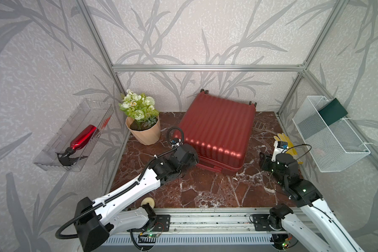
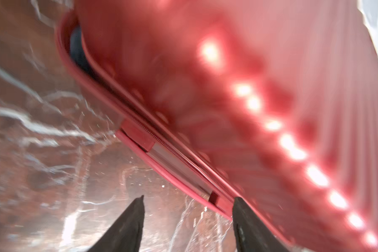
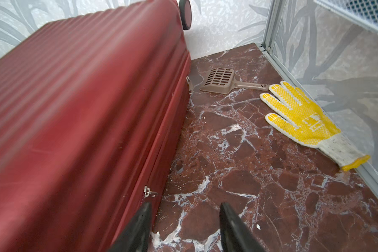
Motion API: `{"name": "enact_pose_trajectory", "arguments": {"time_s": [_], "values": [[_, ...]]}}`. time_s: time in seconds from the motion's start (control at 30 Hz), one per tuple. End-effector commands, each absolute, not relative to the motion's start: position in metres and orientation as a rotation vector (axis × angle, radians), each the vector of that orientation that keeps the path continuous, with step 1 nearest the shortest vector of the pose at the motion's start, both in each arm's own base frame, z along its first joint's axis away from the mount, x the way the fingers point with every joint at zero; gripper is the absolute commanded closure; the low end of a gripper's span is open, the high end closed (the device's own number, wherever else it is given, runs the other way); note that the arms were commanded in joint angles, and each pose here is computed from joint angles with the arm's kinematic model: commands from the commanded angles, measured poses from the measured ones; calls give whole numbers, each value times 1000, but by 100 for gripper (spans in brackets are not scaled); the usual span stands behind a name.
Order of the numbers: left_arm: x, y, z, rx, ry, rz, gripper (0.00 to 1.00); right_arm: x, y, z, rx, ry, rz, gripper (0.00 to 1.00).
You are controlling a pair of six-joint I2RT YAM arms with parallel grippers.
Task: Open the suitcase zippers
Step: Adjust the suitcase at the center of the board.
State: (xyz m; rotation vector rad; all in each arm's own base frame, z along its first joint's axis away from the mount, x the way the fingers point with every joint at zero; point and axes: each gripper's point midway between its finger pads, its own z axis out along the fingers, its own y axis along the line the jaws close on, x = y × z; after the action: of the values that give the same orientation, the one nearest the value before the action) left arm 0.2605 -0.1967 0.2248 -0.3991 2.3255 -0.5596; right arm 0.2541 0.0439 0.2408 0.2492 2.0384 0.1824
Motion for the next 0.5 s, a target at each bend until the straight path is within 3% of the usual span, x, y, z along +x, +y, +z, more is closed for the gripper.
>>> {"name": "enact_pose_trajectory", "arguments": {"time_s": [0.0, 0.2, 0.47], "values": [[249, -159, 264, -125, 2288, -304, 38, 246, 53, 257, 184, 2086, 224, 50], [277, -129, 319, -112, 2270, -232, 36, 246, 83, 284, 83, 2158, 371, 50], [378, -130, 297, -232, 2332, -270, 27, 245, 117, 279, -16, 2253, 428, 44]]}}
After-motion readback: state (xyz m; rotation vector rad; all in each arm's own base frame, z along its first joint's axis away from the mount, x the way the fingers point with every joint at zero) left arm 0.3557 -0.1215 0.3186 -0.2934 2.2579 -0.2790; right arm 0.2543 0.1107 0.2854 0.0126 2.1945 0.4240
